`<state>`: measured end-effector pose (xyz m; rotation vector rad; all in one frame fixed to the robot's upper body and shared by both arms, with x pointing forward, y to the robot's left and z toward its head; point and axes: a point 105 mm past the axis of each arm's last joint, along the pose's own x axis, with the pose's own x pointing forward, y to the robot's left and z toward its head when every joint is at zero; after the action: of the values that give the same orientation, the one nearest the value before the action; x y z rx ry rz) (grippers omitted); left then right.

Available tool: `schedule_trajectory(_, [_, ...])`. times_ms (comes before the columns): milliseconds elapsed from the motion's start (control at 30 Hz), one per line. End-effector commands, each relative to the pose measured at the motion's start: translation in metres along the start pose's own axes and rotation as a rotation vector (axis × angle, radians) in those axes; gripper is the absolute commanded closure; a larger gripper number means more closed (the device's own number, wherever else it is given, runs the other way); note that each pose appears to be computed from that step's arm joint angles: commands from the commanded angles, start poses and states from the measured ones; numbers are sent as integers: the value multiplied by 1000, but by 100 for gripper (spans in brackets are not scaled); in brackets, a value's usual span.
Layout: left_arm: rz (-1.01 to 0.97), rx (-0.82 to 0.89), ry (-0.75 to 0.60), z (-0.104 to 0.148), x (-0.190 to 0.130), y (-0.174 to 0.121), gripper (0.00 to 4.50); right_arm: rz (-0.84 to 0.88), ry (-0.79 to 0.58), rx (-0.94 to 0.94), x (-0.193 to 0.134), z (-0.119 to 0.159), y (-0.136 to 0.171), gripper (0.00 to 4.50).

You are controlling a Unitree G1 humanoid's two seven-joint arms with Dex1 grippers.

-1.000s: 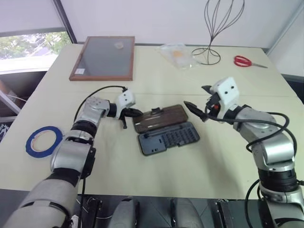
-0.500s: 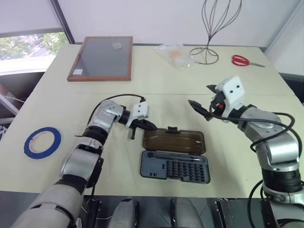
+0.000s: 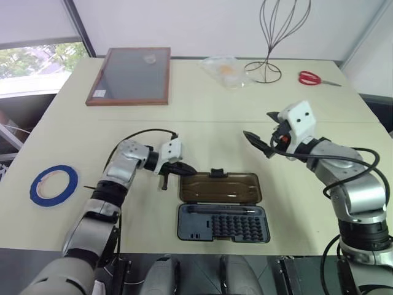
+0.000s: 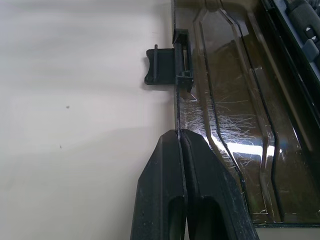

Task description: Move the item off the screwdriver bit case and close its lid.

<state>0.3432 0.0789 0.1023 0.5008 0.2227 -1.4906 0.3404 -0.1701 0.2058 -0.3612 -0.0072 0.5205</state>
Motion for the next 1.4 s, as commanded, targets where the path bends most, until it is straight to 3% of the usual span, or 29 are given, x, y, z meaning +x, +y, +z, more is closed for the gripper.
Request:
schedule_trajectory(33, [50, -21, 9, -4, -6, 1, 449, -3, -47, -31, -2, 13, -1, 0])
schedule_trajectory(700, [110, -55, 19, -12, -12, 5, 449, 18, -44, -32, 1, 12, 2, 0])
schedule_trajectory(833, [107, -56, -3, -8, -10, 5, 320, 17, -41, -30, 0, 11, 2, 0])
schedule_trajectory(1033, [159, -53, -33, 0, -20, 13, 9, 16, -37, -26, -1, 10, 3, 0])
schedule_trajectory(1400, [290, -68, -211, 50, -54, 23, 3, 18, -26, -19, -3, 8, 4, 0])
